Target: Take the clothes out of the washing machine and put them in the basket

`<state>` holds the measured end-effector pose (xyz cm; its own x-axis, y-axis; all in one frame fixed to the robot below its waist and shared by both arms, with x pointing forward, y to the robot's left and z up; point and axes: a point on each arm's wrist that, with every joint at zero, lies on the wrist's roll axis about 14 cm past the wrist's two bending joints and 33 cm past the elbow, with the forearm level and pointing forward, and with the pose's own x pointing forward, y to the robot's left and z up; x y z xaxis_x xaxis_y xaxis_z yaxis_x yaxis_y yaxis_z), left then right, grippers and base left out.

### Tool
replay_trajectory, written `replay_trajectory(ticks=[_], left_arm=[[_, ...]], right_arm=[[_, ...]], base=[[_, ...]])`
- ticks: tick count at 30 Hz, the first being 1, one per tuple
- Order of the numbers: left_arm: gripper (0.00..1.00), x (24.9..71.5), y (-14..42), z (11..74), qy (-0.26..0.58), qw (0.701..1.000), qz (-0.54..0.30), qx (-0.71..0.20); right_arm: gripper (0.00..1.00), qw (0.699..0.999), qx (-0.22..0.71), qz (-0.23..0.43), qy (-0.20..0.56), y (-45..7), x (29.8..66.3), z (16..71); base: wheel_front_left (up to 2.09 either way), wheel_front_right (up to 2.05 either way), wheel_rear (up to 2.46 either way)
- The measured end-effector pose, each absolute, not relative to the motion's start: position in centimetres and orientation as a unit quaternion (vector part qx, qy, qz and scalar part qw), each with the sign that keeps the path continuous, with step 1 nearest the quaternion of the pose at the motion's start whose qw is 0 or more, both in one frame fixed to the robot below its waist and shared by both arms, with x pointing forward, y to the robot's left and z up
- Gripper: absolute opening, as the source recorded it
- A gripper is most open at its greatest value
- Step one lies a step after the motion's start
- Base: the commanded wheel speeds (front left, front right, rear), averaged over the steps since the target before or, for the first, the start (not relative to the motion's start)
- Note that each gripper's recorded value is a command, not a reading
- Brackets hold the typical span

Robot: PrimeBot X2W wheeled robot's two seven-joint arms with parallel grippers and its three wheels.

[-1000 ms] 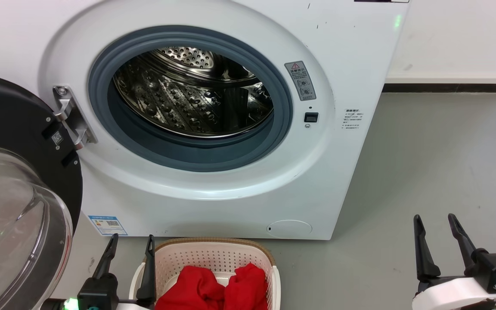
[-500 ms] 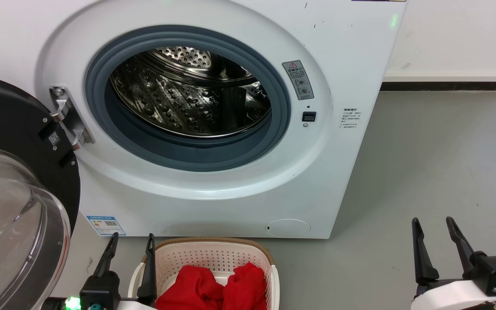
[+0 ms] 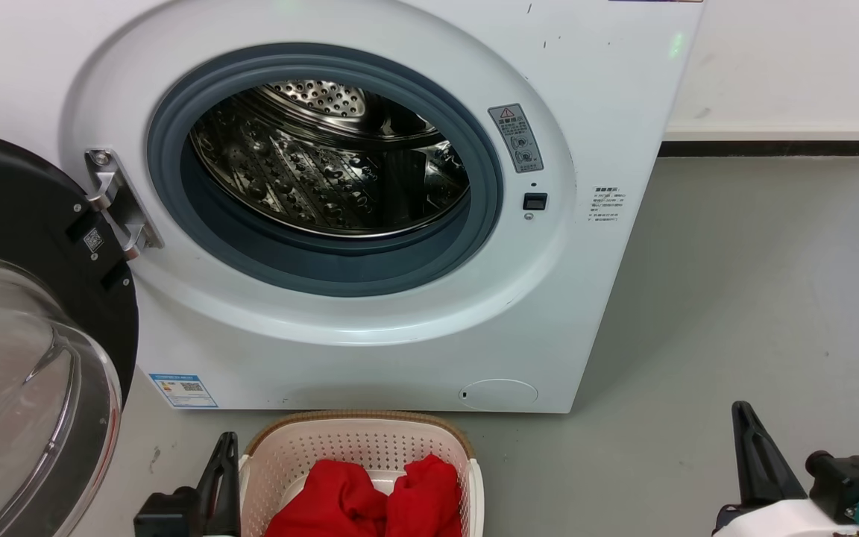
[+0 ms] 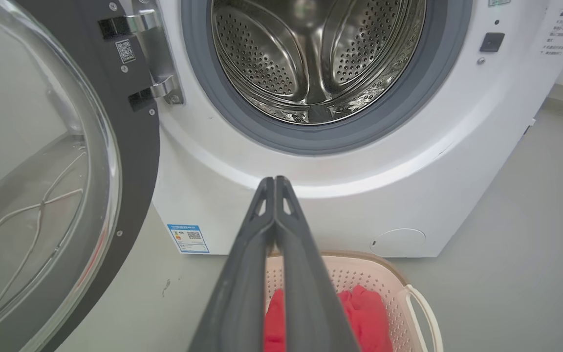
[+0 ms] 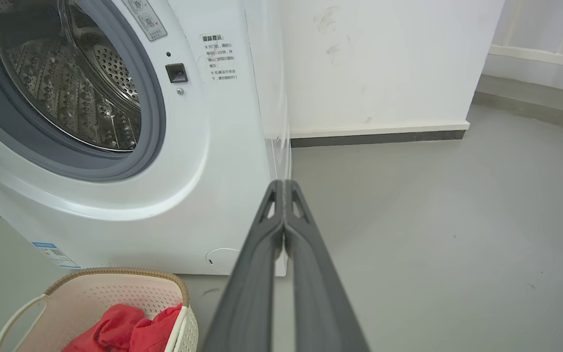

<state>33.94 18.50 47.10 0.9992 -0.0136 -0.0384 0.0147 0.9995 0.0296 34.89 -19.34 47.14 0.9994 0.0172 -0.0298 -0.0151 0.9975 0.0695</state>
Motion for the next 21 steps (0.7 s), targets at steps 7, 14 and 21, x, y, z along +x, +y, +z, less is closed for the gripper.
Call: replay_trajectory(ticks=[7, 14, 21], left_arm=[[0.00, 34.2, 19.2, 46.7, 0.034, 0.998, 0.014, -0.057], [0.00, 34.4, 19.6, 46.5, 0.042, 0.991, 0.027, -0.127], [0.00, 34.8, 19.8, 46.6, 0.045, 0.980, 0.037, -0.191]], right_arm=[[0.00, 0.994, 0.103, -0.011, 0.023, -19.9, 34.9, 46.9], [0.00, 0.985, 0.167, -0.025, 0.027, -20.2, 35.1, 46.9], [0.00, 0.973, 0.227, -0.035, 0.028, -20.4, 35.4, 46.9]], base=[[0.00, 0.00, 0.00], [0.00, 0.00, 0.00], [0.00, 0.00, 0.00]])
